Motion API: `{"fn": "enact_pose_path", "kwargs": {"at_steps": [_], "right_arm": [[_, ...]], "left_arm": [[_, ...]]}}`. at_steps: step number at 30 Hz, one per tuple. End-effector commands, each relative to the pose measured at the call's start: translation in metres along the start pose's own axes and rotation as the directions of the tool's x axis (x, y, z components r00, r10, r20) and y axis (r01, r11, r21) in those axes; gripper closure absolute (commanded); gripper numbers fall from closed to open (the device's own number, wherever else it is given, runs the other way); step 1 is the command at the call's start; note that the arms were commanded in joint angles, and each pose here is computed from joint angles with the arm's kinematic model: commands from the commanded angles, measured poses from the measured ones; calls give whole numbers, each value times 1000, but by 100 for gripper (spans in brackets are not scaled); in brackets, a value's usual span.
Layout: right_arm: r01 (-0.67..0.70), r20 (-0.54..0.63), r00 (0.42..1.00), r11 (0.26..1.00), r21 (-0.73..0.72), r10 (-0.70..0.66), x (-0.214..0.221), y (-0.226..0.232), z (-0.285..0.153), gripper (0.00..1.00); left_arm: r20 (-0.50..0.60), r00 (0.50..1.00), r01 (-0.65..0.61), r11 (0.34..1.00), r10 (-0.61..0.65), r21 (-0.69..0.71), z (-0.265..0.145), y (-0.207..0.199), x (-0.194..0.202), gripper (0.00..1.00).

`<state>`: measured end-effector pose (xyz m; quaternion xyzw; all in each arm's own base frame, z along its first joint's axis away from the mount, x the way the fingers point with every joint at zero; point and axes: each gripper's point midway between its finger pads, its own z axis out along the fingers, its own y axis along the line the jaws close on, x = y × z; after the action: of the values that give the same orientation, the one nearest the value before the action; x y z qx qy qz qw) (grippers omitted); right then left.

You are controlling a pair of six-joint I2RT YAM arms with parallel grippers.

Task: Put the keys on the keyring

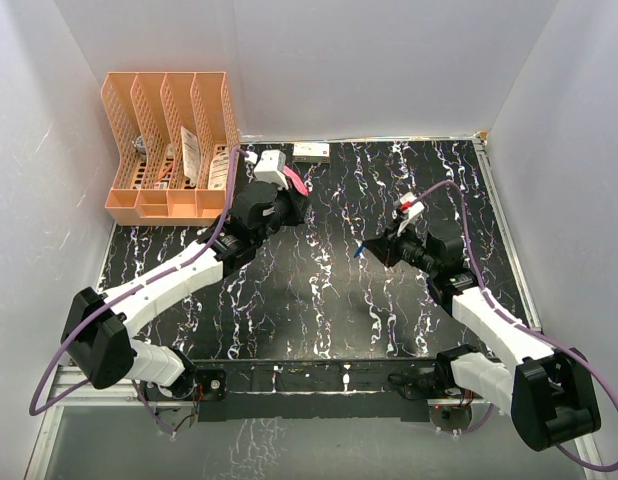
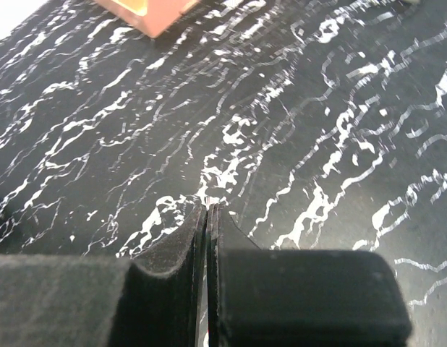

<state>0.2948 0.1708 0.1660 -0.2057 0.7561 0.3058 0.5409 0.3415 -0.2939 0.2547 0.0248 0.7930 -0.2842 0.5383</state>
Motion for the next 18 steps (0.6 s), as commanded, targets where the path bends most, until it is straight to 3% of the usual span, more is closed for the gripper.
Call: {"fn": "enact_pose_path", "kwargs": {"at_steps": [1,7,18], "right_arm": [[202,138,974,962,-184,-178,-37,34,-2,100],[237,141,968,940,-247,-207,-47,52,0,100],[270,134,960,934,-236,-244,-57,71,14,100]], "left_arm": [[33,999,15,1000,-16,7,-8,-6,-17,100],[24,999,27,999,-27,24,-9,-8,-12,100],[-40,998,56,998,-56,-11,9,-8,1,100]]}}
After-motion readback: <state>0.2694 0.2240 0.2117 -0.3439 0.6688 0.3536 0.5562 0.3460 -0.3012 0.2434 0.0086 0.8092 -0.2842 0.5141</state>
